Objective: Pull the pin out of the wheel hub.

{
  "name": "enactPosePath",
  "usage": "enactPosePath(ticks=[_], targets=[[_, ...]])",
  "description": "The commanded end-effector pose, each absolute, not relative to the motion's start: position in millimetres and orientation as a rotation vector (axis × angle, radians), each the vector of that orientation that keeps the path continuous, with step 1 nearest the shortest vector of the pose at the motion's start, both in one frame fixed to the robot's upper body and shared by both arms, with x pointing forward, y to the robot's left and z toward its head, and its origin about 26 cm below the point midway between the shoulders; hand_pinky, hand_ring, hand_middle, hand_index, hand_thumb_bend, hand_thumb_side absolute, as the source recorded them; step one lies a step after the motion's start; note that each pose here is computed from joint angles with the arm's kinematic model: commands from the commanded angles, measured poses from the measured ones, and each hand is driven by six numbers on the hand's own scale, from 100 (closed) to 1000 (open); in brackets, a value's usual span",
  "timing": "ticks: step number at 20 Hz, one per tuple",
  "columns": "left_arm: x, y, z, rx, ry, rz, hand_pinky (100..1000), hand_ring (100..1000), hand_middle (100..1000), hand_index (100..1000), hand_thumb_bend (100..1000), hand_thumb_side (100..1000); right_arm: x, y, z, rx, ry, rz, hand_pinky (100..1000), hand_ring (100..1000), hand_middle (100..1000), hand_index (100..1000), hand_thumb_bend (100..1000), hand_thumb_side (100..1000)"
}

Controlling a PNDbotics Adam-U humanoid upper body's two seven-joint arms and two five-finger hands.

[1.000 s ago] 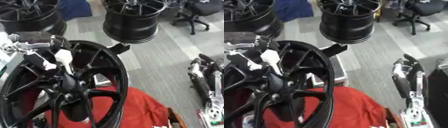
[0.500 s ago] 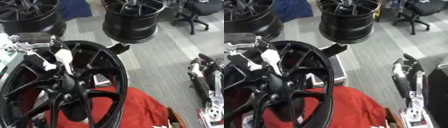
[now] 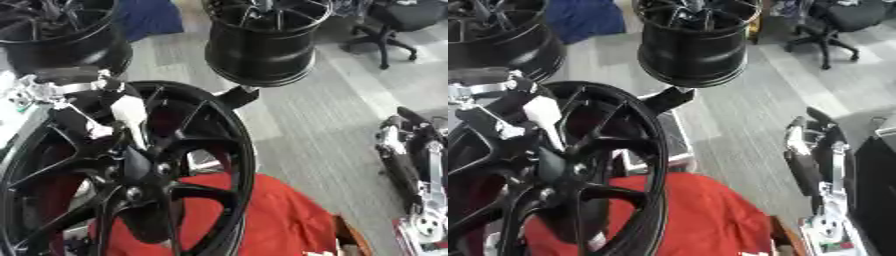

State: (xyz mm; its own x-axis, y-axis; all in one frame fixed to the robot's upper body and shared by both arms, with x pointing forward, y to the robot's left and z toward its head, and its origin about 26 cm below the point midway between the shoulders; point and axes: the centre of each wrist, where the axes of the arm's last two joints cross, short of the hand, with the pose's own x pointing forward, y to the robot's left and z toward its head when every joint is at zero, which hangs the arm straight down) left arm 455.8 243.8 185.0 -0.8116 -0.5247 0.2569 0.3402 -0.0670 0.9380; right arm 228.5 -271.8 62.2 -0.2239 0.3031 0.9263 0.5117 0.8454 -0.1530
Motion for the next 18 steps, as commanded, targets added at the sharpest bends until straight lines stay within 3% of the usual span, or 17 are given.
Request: enactPosePath(ticks=[1,6,11,13,16,18], targets=[[457,248,221,0.09,-1.592,-2.343,498,438,386,614,100,260,229,-274,71,-0.618,-1.858,-0.215,521,584,605,812,100,500],[453,252,246,0.093,-1.702,-2.258,496,438,387,618,100,256,228,-274,71,-0.62,-1.856,-0.214,521,585,605,812,100,499],[448,254,253,0.058,-1.705,-2.222,585,566,666,819,100,269,228,-275,71,-0.62,-1.857,-0.208,521,585,605,812,100,499],[446,250,252,0.066,-1.657,-2.272,601,589,746,868,100,337,229,-274,71,-0.617,-1.858,-0.204,521,585,605,811,100,503],[443,245,247,0.087,-1.582,-2.377,609,598,800,891,100,427,229,-274,72,-0.616,-1.86,-0.201,521,585,605,811,100,501],[443,244,243,0.103,-1.533,-2.437,622,610,819,894,100,426,229,-275,72,-0.616,-1.861,-0.2,521,585,606,811,100,502]])
